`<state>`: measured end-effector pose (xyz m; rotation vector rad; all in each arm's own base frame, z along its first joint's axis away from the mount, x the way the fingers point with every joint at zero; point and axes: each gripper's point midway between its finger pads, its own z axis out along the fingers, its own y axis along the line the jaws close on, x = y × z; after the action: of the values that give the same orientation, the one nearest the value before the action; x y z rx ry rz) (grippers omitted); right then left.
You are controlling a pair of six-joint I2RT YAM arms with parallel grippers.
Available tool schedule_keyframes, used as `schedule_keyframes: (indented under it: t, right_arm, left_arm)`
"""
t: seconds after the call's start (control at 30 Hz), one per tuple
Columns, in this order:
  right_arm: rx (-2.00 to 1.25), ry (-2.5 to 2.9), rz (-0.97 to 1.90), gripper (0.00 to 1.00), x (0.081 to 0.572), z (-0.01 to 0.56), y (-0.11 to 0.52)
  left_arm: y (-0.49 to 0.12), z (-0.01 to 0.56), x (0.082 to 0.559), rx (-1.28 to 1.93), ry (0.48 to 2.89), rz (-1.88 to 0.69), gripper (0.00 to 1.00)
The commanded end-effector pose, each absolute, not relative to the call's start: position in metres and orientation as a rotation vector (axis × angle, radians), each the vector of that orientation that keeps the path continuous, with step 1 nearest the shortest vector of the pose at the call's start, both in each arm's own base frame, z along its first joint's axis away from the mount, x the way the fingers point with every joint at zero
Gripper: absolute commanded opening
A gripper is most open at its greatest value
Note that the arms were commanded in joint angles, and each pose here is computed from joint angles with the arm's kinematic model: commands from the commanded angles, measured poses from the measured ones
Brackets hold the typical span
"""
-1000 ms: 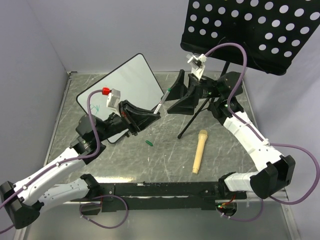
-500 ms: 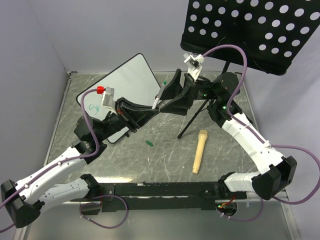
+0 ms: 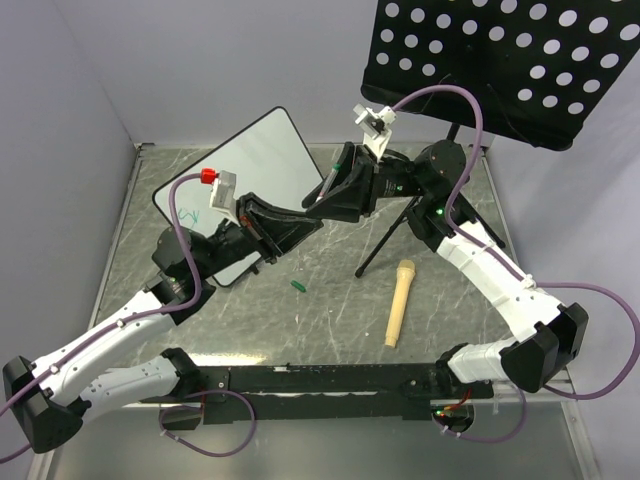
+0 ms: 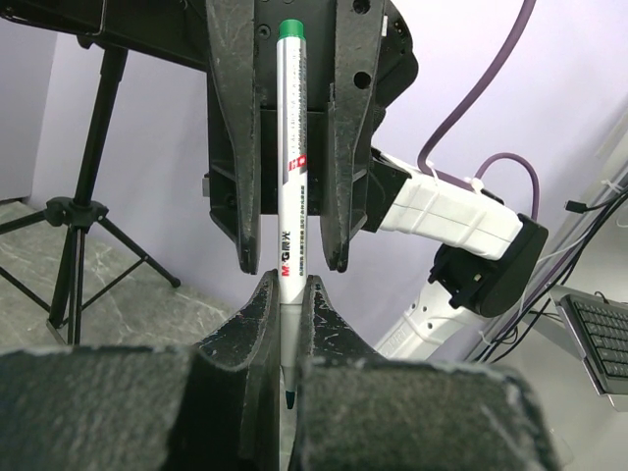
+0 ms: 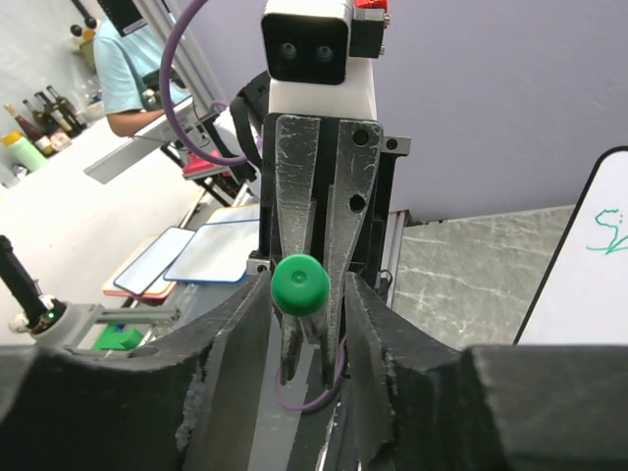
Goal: Write a sentence on the whiteboard
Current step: Pass from the left arm to the right, then pick up the whiteboard from the whiteboard stand.
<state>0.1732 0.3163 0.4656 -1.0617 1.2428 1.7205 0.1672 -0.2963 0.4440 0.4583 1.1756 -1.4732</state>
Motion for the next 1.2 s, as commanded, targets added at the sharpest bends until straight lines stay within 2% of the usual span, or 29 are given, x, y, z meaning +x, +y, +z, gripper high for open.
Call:
schedule_keyframes:
  t: [0.0, 0.07, 0.13, 0.33, 0.4, 0.43, 0.47, 0.53, 0.57, 0.7, 0.87, 1.0, 1.17]
  right_arm:
    - [-1.100, 1.182, 1.687, 0.35, 0.168, 0.477, 0.316]
    - [-1.111, 1.176, 1.689, 0.28, 0.167, 0.478, 0.316]
    - [-1.111, 1.177, 1.693, 0.27, 0.167, 0.479, 0.316]
    - [-1.129, 1.175, 1.698, 0.00, 0.167, 0.477, 0.317]
    - [-1.133, 1.168, 1.692, 0.00, 0.166, 0.478, 0.316]
    - [-1.135, 1.169, 1.691, 0.00, 0.165, 0.478, 0.316]
    - [-1.131, 1.169, 1.684, 0.00, 0.166, 0.478, 0.316]
    - [-1.122, 1.185, 1.662, 0.00, 0.170, 0.478, 0.316]
    - [-1.115, 1.191, 1.648, 0.00, 0.173, 0.477, 0.317]
    - [-1.104, 1.194, 1.612, 0.00, 0.182, 0.482, 0.319]
    - [-1.067, 1.212, 1.560, 0.00, 0.196, 0.483, 0.321]
    - [-1.045, 1.266, 1.427, 0.00, 0.217, 0.463, 0.324]
    - [-1.009, 1.311, 1.293, 0.00, 0.241, 0.439, 0.325]
  left_arm:
    - [-0.290, 0.468, 0.162, 0.458, 1.107, -1.478, 0.01]
    - [-0.291, 0.467, 0.161, 0.464, 1.112, -1.482, 0.01]
    - [-0.293, 0.466, 0.162, 0.467, 1.118, -1.486, 0.01]
    - [-0.296, 0.465, 0.162, 0.479, 1.126, -1.492, 0.01]
    - [-0.297, 0.465, 0.161, 0.489, 1.131, -1.498, 0.02]
    - [-0.298, 0.465, 0.161, 0.494, 1.134, -1.500, 0.05]
    - [-0.298, 0.466, 0.159, 0.506, 1.133, -1.503, 0.24]
    - [-0.300, 0.463, 0.158, 0.514, 1.155, -1.509, 0.46]
    - [-0.300, 0.463, 0.158, 0.521, 1.158, -1.506, 0.62]
    - [-0.290, 0.464, 0.151, 0.526, 1.168, -1.481, 0.87]
    - [-0.267, 0.462, 0.155, 0.481, 1.236, -1.339, 0.99]
    - [-0.226, 0.474, 0.154, 0.358, 1.233, -1.212, 0.96]
    - [-0.199, 0.474, 0.166, 0.240, 1.340, -1.080, 0.96]
